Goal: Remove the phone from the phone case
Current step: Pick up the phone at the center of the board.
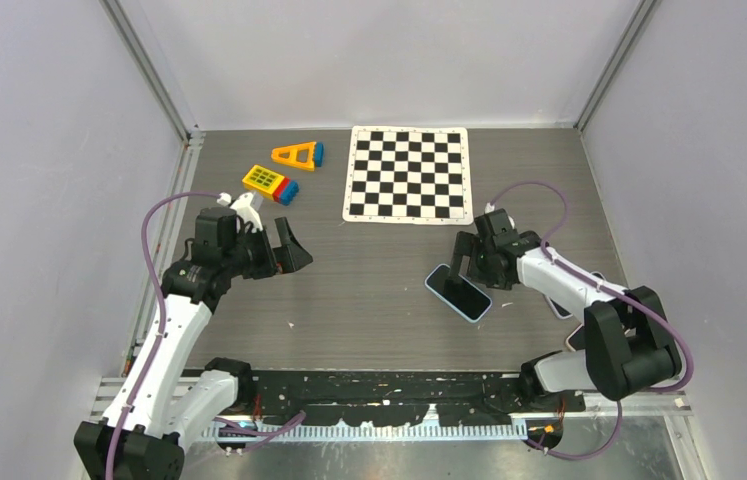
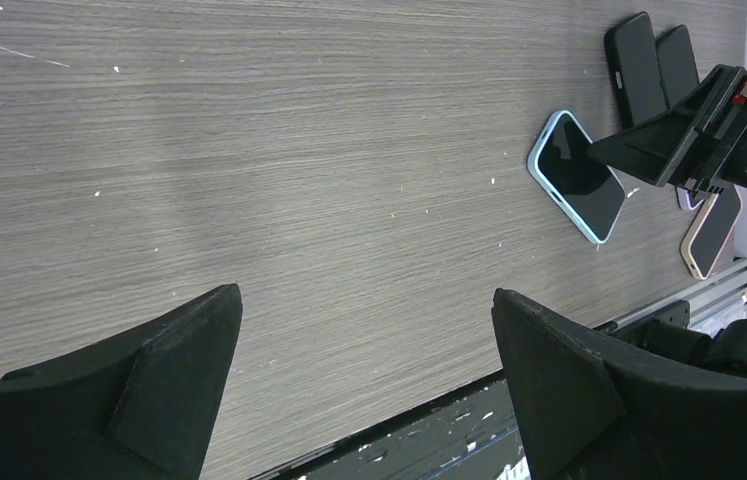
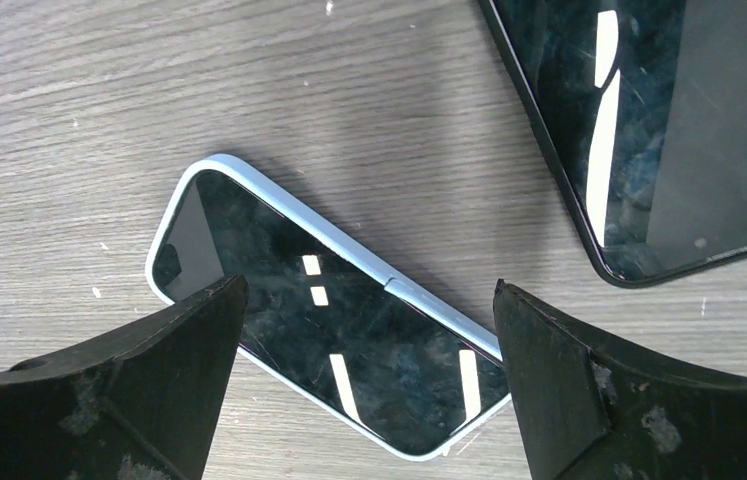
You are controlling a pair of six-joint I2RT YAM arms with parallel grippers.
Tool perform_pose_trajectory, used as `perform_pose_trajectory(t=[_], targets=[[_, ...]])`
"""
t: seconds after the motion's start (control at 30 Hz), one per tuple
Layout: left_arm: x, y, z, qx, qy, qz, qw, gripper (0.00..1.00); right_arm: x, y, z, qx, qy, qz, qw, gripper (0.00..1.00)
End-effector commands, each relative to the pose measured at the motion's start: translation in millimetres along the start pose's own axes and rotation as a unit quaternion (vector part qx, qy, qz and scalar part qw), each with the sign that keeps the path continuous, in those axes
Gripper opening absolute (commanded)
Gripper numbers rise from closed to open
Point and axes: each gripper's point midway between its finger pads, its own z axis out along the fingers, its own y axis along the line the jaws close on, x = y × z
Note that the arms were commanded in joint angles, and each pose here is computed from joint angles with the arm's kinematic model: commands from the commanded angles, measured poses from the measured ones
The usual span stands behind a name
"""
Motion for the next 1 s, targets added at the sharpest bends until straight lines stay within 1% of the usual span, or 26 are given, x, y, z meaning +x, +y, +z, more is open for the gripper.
perform_pose_trajectory(t=[0.0,0.1,0.2,0.37,0.47,0.6,0.67,0.8,0.97], targets=[[-12,-7,-6,0.008,-0.018,0.015,1.000,1.00,-18,11,-1,-0.033,-0.031,-0.004,0.999,1.00],[-12,-8,-6,0.009,-0.018,0.015,1.000,1.00,-6,4,4,-0.016,0.005,0.001,1.000,1.00],[-12,-8,-7,0.009,-0.020,0.016,1.000,1.00,10,9,5,-0.031,0.041,0.019,0.998,1.00],[-12,-8,-8,0.010,-0.020,0.016,1.000,1.00,28,2,3,-0.022,0.066,0.033,0.997,1.00],[-11,-8,-7,0.011,-0.020,0.014,1.000,0.98,38,7,-3,-0.021,0.075,0.045,0.996,1.00],[-11,-7,-7,0.009,-0.022,0.014,1.000,0.98,57,7,-10,0.016,0.102,0.050,0.993,1.00],[-11,-7,-7,0.009,-0.022,0.013,1.000,0.98,64,9,-11,0.033,0.102,0.046,0.993,1.00],[-11,-6,-5,0.008,-0.021,0.011,1.000,0.98,71,23,-12,0.028,0.087,0.025,0.995,1.00],[-11,-6,-5,0.005,-0.020,0.010,1.000,0.98,75,32,-6,0.051,0.062,-0.030,0.996,1.00]])
